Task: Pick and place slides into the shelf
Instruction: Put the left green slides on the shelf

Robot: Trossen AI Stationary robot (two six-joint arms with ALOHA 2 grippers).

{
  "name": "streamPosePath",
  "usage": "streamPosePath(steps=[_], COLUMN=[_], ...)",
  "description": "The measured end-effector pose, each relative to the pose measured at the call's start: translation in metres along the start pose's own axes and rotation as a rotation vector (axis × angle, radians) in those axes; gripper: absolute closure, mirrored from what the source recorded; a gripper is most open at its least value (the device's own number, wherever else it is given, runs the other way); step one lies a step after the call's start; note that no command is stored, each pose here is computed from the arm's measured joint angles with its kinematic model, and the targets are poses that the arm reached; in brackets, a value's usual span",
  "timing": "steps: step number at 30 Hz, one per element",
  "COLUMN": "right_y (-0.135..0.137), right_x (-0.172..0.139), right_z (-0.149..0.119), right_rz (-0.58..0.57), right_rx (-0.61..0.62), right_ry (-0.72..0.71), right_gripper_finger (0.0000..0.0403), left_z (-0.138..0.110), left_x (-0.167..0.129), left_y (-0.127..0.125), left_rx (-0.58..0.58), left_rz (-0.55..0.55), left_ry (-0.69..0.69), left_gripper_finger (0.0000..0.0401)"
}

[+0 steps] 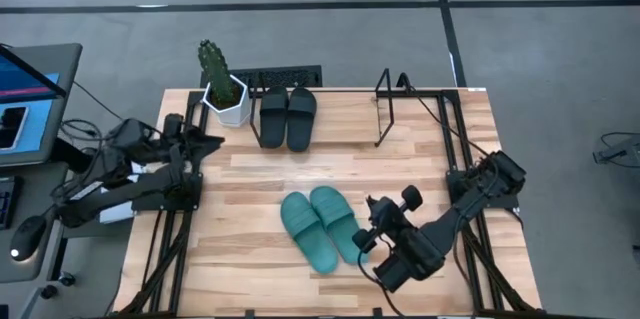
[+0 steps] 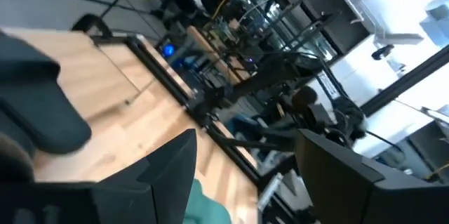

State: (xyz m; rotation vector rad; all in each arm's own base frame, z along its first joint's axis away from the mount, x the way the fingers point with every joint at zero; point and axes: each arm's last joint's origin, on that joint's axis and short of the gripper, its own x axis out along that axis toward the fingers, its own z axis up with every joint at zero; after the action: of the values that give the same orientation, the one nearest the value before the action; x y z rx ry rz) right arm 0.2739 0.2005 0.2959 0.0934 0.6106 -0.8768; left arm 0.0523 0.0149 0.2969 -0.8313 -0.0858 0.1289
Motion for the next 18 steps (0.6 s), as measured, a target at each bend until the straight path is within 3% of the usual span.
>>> streamPosePath(steps=[7,18], right_y=[0.000,0.001], right_x=[-0.002,-0.007], right_z=[-0.002,-0.005], right_rz=[0.007,0.020], right_rx=[-0.007,-0.015], right_ry=[-0.001,0.040], right_gripper_finger=[0.0403,0.0403], left_z=[0.006,-0.030], left_x=[0.040,0.104], left_y=[-0.001,-0.023], left_rx=[0.158,0.319], left_rz=[-0.016,-0.104], left_ry=[0.052,0.397], left_gripper_finger=[0.0195,0.0279])
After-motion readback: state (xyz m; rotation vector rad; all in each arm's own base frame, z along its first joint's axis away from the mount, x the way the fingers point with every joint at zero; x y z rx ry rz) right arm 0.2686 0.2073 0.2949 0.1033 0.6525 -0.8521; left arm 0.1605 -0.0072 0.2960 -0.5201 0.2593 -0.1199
